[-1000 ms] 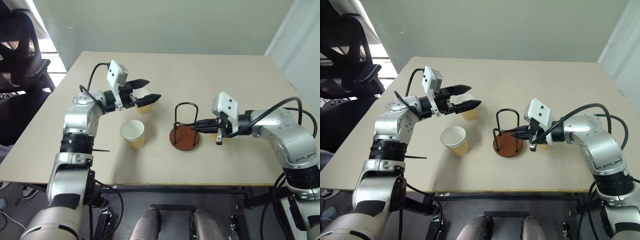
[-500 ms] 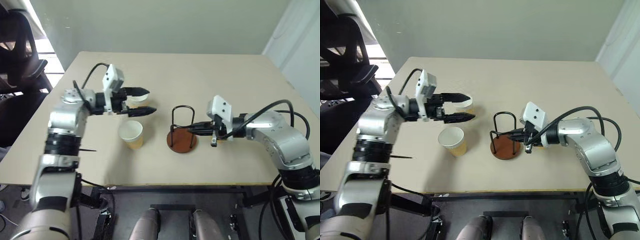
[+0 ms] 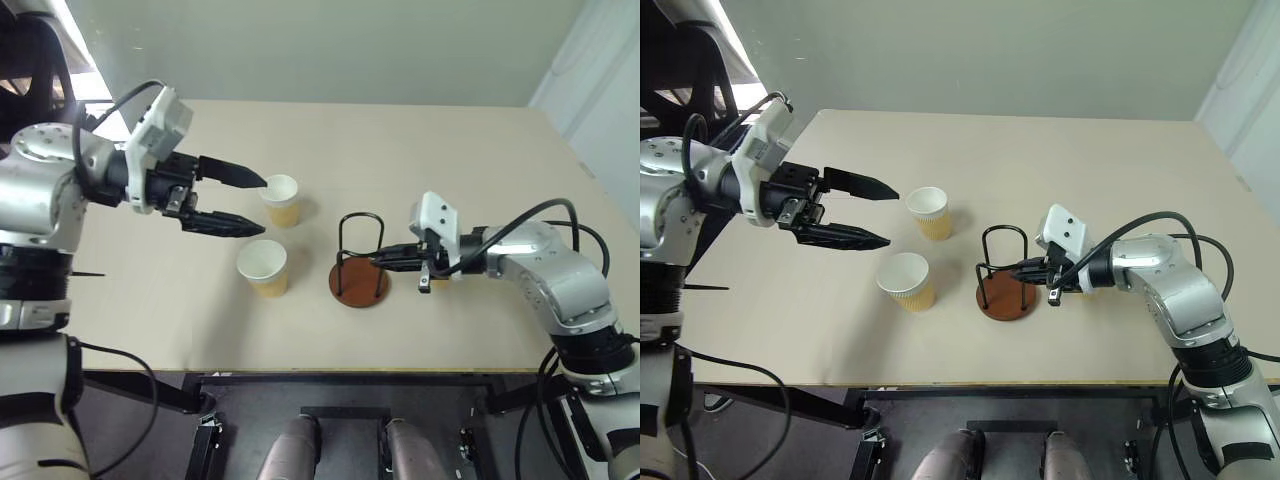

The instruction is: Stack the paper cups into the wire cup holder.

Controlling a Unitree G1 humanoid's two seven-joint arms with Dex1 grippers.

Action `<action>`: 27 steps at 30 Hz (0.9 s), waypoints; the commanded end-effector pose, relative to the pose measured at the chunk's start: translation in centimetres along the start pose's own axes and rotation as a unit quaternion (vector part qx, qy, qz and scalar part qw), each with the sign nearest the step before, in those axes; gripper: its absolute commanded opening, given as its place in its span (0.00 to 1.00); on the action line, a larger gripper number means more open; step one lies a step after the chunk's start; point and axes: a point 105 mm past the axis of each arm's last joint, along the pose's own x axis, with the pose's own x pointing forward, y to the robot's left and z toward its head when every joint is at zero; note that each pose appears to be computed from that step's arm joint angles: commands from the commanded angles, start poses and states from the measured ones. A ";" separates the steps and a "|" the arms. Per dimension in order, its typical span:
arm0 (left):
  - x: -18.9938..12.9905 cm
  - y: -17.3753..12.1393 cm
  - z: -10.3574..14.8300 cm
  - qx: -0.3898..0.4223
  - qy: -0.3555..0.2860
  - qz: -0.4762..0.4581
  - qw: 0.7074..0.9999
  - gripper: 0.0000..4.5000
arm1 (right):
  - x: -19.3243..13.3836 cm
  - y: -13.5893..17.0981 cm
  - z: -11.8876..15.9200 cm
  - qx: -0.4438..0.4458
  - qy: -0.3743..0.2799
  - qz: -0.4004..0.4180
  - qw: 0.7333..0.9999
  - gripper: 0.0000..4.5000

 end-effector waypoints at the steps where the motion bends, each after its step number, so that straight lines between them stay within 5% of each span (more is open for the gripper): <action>1: 0.0 -1.6 1.5 0.023 0.003 -0.040 0.999 1.00 | -0.3 0.9 1.9 -0.038 -0.023 0.018 0.999 0.00; 12: -1.1 -3.2 -1.4 0.019 0.089 -0.053 0.994 1.00 | -1.0 1.4 2.0 -0.054 -0.015 0.031 0.998 0.00; 27: -1.0 -3.4 -1.5 0.020 0.086 -0.060 0.994 1.00 | -1.2 1.6 1.1 -0.057 -0.004 0.043 0.997 0.00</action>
